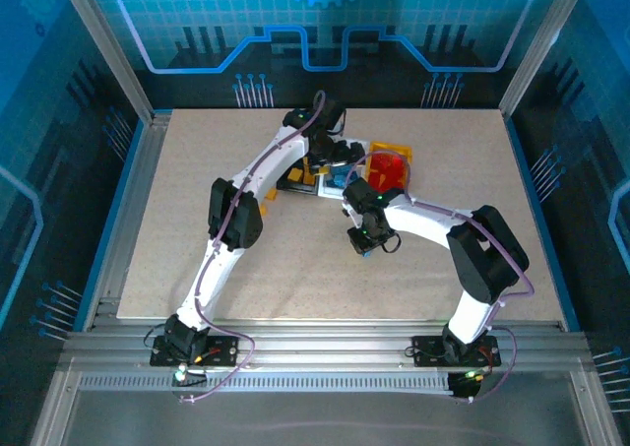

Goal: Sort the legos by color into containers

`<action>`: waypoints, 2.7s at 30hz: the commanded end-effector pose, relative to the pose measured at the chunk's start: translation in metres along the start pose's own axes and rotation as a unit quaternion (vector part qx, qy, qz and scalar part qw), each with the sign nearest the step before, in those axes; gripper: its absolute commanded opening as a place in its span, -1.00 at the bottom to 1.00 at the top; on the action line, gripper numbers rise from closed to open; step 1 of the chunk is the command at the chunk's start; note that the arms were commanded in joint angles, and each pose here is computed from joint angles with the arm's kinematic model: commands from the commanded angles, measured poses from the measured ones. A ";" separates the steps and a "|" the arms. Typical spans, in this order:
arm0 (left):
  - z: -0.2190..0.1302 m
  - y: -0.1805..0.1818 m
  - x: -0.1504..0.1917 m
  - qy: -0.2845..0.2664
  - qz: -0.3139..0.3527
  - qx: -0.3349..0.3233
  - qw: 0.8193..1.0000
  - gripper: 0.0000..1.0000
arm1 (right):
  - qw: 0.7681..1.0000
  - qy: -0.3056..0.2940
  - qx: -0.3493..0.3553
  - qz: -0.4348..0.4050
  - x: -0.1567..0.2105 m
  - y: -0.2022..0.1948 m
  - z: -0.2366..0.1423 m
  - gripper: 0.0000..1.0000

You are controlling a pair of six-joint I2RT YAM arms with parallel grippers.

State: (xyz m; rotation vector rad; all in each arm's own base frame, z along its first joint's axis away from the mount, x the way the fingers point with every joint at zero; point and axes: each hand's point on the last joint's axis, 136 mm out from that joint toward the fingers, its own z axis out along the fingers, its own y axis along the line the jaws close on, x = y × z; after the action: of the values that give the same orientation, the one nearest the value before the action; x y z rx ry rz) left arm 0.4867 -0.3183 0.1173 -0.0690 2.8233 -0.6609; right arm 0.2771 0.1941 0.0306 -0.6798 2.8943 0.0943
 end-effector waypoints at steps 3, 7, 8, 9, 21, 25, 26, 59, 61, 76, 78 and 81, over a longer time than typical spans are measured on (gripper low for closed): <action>-0.041 -0.013 -0.001 -0.019 0.010 0.011 1.000 0.98 | 1.000 -0.005 -0.016 0.023 -0.001 0.002 -0.014 -0.68; -0.082 -0.024 -0.003 -0.051 0.031 0.018 0.998 0.98 | 0.996 -0.055 -0.038 0.052 -0.025 0.000 -0.043 -0.72; -0.093 -0.022 -0.002 -0.059 0.039 0.011 0.997 0.98 | 0.995 -0.070 -0.047 0.062 -0.034 -0.002 -0.052 -0.72; -0.105 -0.018 0.000 -0.066 0.045 0.002 0.997 0.98 | 0.992 -0.083 -0.056 0.073 -0.045 -0.003 -0.059 -0.72; -0.135 0.144 0.104 -0.023 0.001 -0.173 0.985 0.98 | 0.969 -0.145 -0.098 0.172 -0.181 -0.046 -0.082 -0.68; -0.125 0.180 0.127 -0.003 -0.018 -0.214 0.977 0.98 | 0.970 -0.130 -0.092 0.186 -0.205 -0.056 -0.064 -0.39; -0.121 0.188 0.131 0.002 -0.023 -0.219 0.975 0.98 | 0.969 -0.130 -0.088 0.189 -0.209 -0.058 -0.064 -0.28; -0.049 0.243 0.088 0.041 -0.086 -0.206 0.974 -0.38 | 0.965 -0.154 -0.091 0.193 -0.093 -0.038 -0.129 -0.07; -0.061 0.238 0.093 0.039 -0.088 -0.199 0.975 -0.42 | 0.965 -0.155 -0.093 0.193 -0.093 -0.037 -0.128 -0.06; -0.128 0.113 -0.008 -0.069 -0.077 -0.002 0.995 -0.38 | 0.956 -0.150 -0.125 0.220 -0.047 -0.014 -0.124 -0.06; -0.118 0.109 -0.025 -0.070 -0.072 -0.002 0.995 -0.37 | 0.956 -0.151 -0.123 0.218 -0.036 -0.007 -0.128 -0.06; -0.101 0.101 -0.046 -0.075 -0.074 0.010 0.994 -0.33 | 0.958 -0.152 -0.118 0.212 -0.019 0.005 -0.135 -0.06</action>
State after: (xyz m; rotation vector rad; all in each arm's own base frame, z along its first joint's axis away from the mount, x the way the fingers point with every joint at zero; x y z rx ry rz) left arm 0.5017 -0.1650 0.1925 -0.2889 2.6204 -0.6316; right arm 0.2877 0.1930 0.1616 -0.0777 2.7024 0.5564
